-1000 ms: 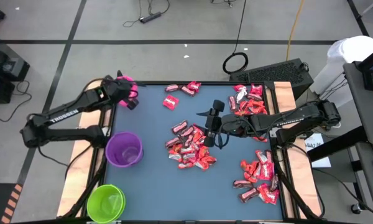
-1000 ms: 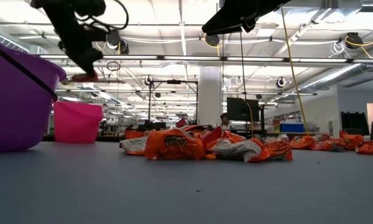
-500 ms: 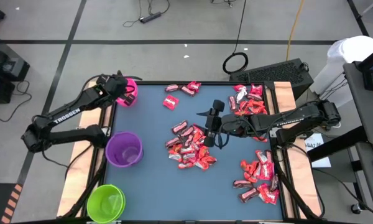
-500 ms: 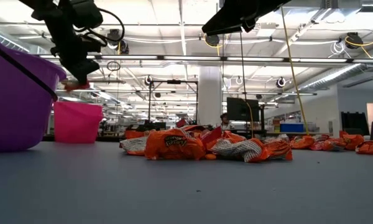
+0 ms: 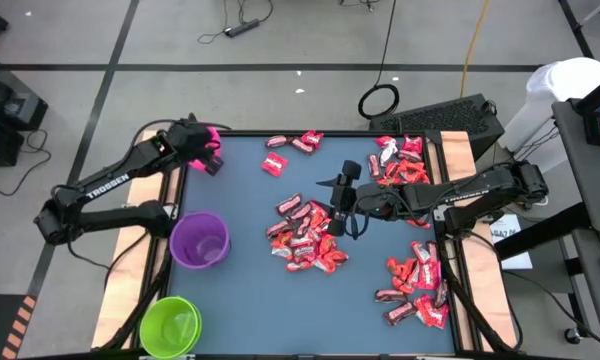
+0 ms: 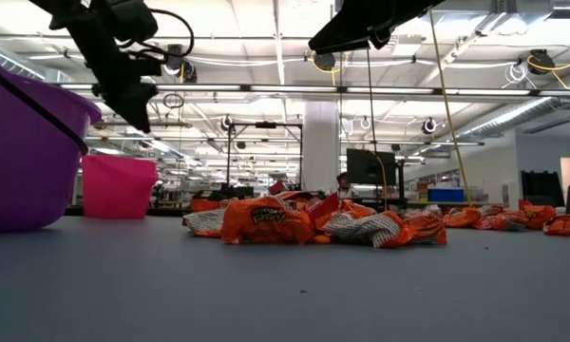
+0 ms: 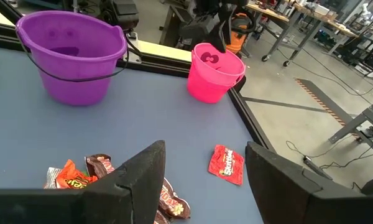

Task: Organize candy in baskets
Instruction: Put the orange chocolate into the pink bucket

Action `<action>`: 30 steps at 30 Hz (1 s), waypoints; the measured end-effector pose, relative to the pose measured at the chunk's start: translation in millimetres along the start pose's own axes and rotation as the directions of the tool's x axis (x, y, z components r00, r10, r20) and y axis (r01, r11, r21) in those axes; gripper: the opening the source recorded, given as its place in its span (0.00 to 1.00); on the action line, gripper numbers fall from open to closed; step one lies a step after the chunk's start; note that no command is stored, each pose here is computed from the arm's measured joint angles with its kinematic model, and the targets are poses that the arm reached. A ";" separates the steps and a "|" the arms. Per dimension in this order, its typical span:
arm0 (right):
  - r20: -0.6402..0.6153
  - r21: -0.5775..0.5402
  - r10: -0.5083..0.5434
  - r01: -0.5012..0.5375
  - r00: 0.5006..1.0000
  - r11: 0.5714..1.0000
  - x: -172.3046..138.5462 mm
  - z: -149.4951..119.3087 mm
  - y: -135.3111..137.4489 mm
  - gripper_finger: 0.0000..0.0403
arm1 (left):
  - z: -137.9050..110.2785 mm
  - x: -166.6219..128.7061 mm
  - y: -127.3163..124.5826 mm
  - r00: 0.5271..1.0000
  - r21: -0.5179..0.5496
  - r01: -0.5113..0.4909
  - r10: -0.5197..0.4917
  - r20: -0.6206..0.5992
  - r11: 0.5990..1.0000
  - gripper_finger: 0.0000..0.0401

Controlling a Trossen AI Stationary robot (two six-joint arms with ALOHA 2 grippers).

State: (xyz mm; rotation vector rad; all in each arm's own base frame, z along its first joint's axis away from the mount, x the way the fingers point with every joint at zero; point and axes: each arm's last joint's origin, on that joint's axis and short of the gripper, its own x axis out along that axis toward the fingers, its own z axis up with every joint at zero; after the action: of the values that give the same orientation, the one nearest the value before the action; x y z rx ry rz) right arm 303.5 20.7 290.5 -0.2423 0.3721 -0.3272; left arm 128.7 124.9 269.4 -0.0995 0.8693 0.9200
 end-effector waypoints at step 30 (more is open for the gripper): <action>0.000 0.000 0.000 0.000 1.000 1.000 0.0 0.0 0.0 0.52 | 5.7 -27.2 -152.7 0.681 0.366 0.672 -0.732 0.036 0.643 0.38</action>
State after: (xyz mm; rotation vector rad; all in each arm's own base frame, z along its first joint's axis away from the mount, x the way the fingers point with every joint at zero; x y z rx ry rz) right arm 303.5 20.7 290.4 -0.2427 0.3725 -0.3275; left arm 235.5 13.9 250.2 -0.0593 0.7059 0.0240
